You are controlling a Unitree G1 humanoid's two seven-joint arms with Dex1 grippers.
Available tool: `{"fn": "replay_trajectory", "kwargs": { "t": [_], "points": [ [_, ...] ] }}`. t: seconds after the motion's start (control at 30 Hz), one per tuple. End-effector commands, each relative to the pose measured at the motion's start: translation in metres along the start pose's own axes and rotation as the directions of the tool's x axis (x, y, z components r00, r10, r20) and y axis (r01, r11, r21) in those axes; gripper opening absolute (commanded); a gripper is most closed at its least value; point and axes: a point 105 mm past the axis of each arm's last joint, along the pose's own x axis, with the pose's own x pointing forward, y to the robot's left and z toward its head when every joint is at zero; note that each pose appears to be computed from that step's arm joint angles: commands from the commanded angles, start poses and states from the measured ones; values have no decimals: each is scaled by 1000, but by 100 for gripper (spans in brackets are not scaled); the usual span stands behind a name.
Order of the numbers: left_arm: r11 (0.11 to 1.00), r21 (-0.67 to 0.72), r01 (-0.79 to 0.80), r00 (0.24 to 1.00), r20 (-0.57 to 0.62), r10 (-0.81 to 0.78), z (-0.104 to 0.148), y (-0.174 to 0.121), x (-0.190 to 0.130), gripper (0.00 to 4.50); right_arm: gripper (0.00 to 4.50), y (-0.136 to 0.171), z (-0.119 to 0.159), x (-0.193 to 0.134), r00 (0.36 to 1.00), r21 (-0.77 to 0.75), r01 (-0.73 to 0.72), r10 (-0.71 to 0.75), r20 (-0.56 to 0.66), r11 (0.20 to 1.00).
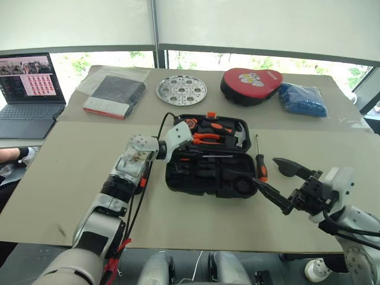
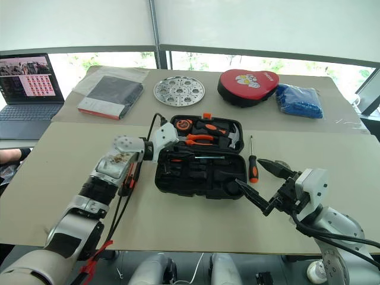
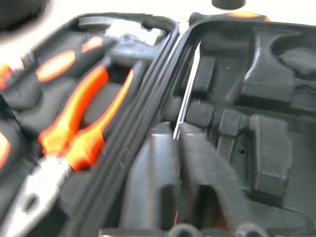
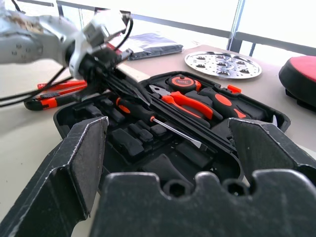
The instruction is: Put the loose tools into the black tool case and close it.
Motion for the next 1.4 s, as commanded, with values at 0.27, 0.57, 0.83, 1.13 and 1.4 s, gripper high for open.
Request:
{"fn": "replay_trajectory", "kwargs": {
  "t": [0.27, 0.57, 0.83, 1.13, 1.4],
  "points": [
    [998, -58, 9, 980, -198, -21, -36, -10, 8, 6, 450, -1, 4, -7, 999, -31, 28, -27, 25, 999],
    [1000, -22, -6, 964, 264, 11, 24, -10, -36, 57, 450, -13, 0, -21, 992, -15, 126, -126, -10, 992],
    [987, 159, -29, 924, 381, -34, 23, -36, -146, 327, 450, -36, -44, -81, 874, -89, 351, -360, -326, 932],
    [988, 44, -148, 945, 300, 129, -12, -50, -189, 447, 450, -64, -29, -29, 871, 124, 421, -362, -332, 899],
    [996, 48, -80, 932, 359, 58, 10, -64, -168, 450, 274, -90, -38, 22, 799, 82, 338, -240, -552, 937]
  ]
}}
